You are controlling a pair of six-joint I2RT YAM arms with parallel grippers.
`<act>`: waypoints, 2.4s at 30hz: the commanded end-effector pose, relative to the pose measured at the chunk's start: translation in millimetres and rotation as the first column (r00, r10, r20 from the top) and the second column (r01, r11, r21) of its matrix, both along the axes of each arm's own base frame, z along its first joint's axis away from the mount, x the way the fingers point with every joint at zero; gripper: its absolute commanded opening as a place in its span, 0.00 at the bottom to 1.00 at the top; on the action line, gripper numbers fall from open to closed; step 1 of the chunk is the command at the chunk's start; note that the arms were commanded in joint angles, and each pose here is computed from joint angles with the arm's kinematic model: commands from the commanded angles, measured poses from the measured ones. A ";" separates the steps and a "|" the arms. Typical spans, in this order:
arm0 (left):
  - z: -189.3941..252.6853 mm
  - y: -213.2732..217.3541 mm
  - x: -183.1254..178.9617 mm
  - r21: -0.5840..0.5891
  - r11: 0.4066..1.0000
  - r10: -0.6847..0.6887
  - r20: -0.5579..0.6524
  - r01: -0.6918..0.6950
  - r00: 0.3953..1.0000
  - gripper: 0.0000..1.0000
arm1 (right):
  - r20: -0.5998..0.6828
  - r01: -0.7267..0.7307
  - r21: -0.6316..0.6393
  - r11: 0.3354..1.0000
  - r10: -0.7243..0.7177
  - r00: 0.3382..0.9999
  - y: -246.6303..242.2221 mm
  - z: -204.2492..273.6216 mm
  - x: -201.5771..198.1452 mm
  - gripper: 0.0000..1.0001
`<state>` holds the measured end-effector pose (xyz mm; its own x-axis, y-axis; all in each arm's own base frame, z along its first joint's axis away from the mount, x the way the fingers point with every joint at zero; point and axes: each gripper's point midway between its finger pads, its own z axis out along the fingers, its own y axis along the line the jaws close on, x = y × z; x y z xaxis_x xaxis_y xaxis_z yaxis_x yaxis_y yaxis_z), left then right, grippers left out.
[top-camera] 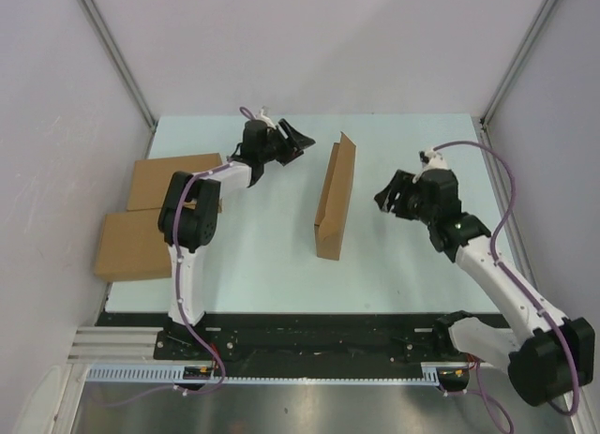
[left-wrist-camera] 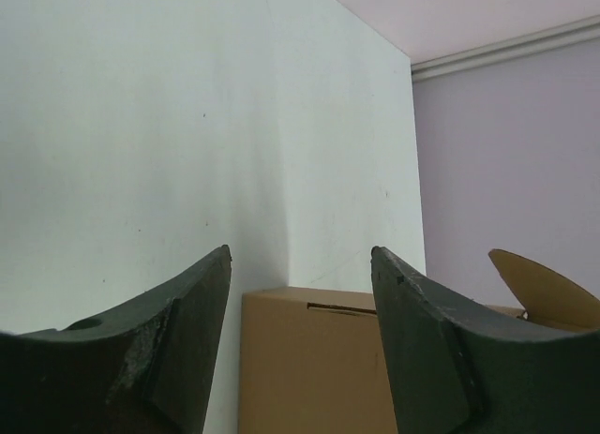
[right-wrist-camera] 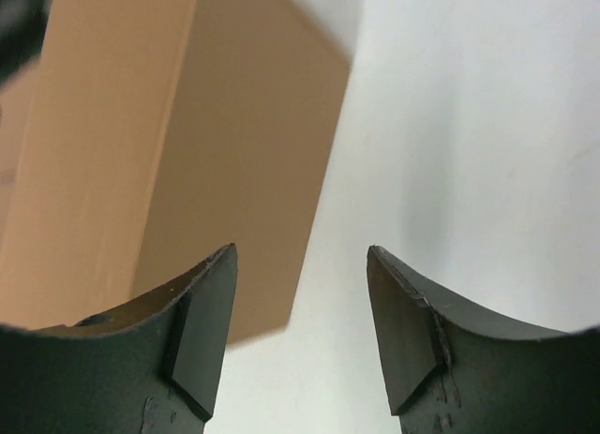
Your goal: Fold the paper box
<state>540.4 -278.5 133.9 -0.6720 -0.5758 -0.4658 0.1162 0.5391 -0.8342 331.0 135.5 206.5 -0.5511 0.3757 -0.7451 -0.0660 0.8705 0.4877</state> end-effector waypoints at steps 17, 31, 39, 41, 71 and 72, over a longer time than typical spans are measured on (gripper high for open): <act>28.8 -16.4 17.6 -0.078 0.991 -0.102 0.100 0.110 0.990 0.66 | 0.054 -0.193 -0.084 0.978 0.198 0.979 117.9 -66.2 -128.4 0.55; 19.9 -16.2 19.9 -0.048 0.992 -0.109 0.096 0.114 0.989 0.66 | 0.062 -0.048 -0.025 0.999 0.049 0.997 103.5 -69.2 -85.0 0.56; 21.8 -18.6 24.9 -0.052 0.992 -0.108 0.109 0.115 0.988 0.66 | 0.055 0.001 -0.034 0.999 0.001 0.998 80.6 -70.7 -74.9 0.57; 21.9 -18.1 26.2 -0.055 0.992 -0.106 0.110 0.112 0.988 0.66 | 0.060 0.021 -0.035 0.999 -0.019 0.998 73.4 -69.4 -70.9 0.57; 49.5 25.2 62.1 -0.010 0.999 0.033 0.217 -0.031 0.976 0.70 | 0.060 0.242 0.022 0.970 -0.243 0.968 -40.4 -52.2 -2.2 0.57; 36.8 24.5 67.8 0.000 0.999 0.035 0.191 -0.036 0.981 0.69 | 0.041 0.241 0.031 0.970 -0.242 0.969 -38.1 -54.5 -5.7 0.56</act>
